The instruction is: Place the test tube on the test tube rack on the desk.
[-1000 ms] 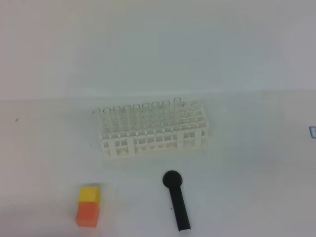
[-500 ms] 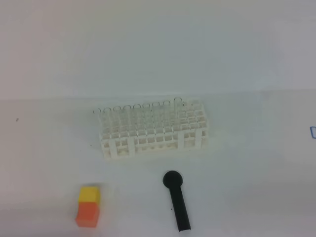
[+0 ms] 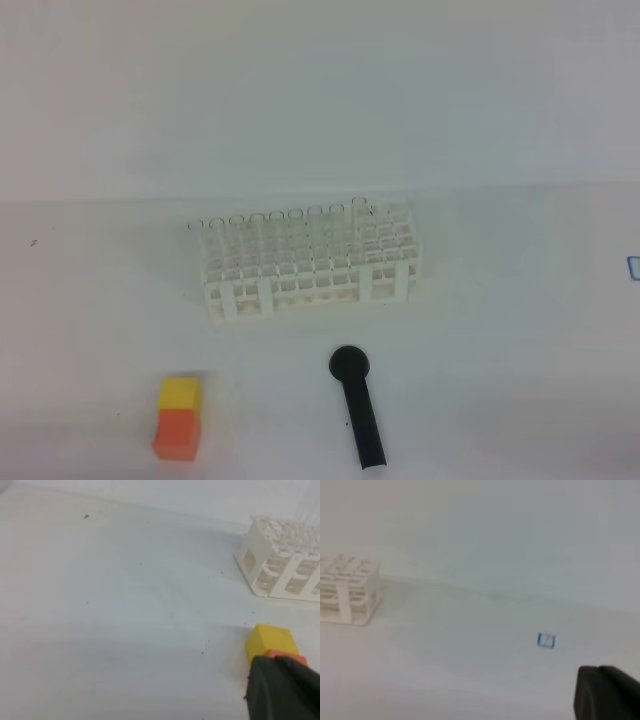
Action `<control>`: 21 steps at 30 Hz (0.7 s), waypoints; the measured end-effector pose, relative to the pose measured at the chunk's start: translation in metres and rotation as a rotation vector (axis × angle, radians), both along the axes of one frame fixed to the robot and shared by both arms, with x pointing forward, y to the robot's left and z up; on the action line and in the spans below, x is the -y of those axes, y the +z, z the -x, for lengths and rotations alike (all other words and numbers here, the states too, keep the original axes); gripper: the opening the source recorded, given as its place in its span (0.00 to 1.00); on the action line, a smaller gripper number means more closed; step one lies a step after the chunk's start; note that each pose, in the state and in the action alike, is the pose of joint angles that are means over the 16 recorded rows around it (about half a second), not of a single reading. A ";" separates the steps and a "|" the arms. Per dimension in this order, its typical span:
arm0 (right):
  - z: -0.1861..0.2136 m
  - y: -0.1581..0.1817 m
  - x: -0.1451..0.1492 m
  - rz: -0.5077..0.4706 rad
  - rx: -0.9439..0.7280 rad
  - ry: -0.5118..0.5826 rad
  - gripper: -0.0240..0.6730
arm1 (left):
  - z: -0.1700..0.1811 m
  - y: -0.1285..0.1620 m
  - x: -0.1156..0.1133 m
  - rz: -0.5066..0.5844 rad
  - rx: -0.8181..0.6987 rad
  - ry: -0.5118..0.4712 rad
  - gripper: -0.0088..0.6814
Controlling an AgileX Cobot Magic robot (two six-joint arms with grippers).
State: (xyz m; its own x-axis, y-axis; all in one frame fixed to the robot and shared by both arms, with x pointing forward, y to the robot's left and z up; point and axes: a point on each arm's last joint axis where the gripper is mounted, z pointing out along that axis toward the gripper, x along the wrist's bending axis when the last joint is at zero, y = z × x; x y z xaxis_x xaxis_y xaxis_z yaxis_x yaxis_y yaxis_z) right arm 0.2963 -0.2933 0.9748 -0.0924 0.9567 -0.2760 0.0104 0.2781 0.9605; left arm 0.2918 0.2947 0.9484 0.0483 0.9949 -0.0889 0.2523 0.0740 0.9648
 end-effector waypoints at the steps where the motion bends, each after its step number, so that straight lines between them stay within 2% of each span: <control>1: 0.000 -0.004 0.000 -0.036 -0.032 -0.001 0.03 | 0.000 0.000 0.000 0.000 0.000 0.000 0.01; 4: 0.002 -0.013 0.000 -0.122 -0.119 -0.010 0.03 | 0.000 0.000 0.000 -0.001 0.000 0.000 0.01; 8: 0.003 -0.021 0.000 -0.178 -0.201 -0.027 0.03 | 0.000 0.000 0.000 -0.003 0.000 -0.001 0.01; 21: 0.005 -0.026 0.001 -0.194 -0.261 -0.037 0.03 | 0.000 0.000 0.000 -0.008 0.001 -0.002 0.01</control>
